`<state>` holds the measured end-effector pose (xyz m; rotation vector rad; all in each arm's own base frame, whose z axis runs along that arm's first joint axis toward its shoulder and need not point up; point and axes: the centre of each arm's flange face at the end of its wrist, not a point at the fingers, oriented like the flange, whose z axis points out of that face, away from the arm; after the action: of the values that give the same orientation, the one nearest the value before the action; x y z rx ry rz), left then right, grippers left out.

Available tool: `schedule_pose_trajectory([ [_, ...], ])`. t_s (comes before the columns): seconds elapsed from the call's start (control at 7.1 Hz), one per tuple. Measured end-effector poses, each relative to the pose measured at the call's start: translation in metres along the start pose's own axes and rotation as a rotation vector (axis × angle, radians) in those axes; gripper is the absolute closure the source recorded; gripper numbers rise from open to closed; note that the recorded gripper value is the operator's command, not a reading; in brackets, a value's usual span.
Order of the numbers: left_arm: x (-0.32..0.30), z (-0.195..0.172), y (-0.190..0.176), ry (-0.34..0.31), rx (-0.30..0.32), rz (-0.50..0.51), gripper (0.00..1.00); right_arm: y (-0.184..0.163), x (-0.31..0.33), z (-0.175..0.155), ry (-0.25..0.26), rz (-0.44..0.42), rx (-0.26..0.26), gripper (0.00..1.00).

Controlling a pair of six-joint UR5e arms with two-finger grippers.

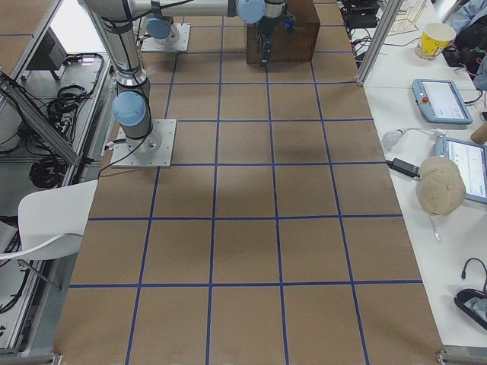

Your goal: Open drawer and put corn inside

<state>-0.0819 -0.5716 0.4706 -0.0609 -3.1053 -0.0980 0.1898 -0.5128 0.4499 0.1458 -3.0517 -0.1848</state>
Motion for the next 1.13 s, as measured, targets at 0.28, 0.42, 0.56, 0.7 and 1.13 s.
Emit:
schedule_pose_trajectory([
  [0.28,0.005,0.003,0.028,-0.001,-0.009,-0.004,0.0,0.0,0.0,0.0,0.0,0.001,0.0,0.0],
  [0.42,0.006,0.005,0.039,-0.012,-0.013,-0.011,0.0,0.0,0.0,0.0,0.0,0.001,0.0,0.0],
  [0.56,0.005,0.007,0.046,-0.033,-0.014,-0.019,0.0,0.0,0.0,0.0,0.0,0.0,0.0,0.0],
  [0.7,0.005,0.008,0.05,-0.048,-0.012,-0.029,0.0,0.0,0.0,0.0,0.0,0.0,0.0,0.0],
  [1.13,0.01,0.009,0.051,-0.054,0.0,-0.038,0.0,0.0,0.0,0.0,0.0,0.0,0.0,0.0],
])
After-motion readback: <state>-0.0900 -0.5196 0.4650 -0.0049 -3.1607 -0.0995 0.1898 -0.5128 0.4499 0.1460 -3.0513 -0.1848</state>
